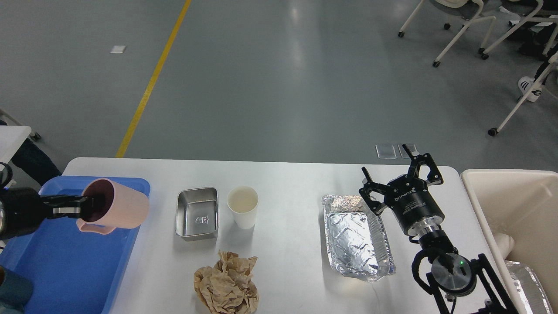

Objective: Tidy desktop
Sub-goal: 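Lower the pink mug into the blue tray and release it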

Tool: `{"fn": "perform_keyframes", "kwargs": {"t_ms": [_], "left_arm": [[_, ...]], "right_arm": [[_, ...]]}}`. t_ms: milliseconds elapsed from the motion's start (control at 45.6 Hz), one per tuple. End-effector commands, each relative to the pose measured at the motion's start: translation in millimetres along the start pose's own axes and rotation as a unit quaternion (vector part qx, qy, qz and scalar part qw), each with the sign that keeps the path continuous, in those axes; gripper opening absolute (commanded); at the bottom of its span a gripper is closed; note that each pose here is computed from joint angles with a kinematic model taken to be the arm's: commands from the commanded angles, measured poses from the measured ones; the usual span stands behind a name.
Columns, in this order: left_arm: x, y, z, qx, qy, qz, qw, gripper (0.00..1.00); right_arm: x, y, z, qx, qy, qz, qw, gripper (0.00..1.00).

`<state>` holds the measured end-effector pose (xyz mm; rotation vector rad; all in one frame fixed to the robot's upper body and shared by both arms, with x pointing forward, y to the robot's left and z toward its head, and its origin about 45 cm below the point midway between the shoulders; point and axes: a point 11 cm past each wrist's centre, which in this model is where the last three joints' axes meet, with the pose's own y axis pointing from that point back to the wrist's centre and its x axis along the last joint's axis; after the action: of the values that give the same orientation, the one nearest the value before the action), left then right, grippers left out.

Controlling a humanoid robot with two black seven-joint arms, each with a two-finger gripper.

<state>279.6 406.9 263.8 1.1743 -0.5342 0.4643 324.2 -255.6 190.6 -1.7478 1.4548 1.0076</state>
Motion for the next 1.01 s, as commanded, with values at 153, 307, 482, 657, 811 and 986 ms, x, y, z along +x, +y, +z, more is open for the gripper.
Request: {"fn": "perform_keyframes", "kwargs": {"t_ms": [153, 307, 482, 657, 811, 986], "left_arm": [[4, 30, -33, 0.054, 0.035, 0.011, 0.998, 0.0], [-27, 28, -72, 0.105, 0.063, 0.004, 0.993, 0.0], [-64, 20, -95, 0.132, 0.079, -0.006, 0.988, 0.0], [-79, 17, -103, 0.141, 0.084, -0.008, 0.986, 0.0], [-92, 17, -108, 0.15, 0.085, -0.011, 0.985, 0.01], [-103, 12, -108, 0.147, 0.09, -0.019, 0.985, 0.01]], "right_arm": [[1, 0, 0, -0.001, 0.001, 0.001, 1.0, 1.0], [1, -1, -2, 0.0, 0.002, 0.0, 1.0, 1.0], [0, -1, -2, 0.001, 0.003, 0.0, 1.0, 1.0], [1, 0, -2, 0.0, 0.003, 0.001, 1.0, 1.0], [2, 1, -2, 0.001, 0.003, 0.002, 1.0, 1.0], [3, 2, -1, 0.0, 0.002, 0.004, 1.0, 1.0]]}}
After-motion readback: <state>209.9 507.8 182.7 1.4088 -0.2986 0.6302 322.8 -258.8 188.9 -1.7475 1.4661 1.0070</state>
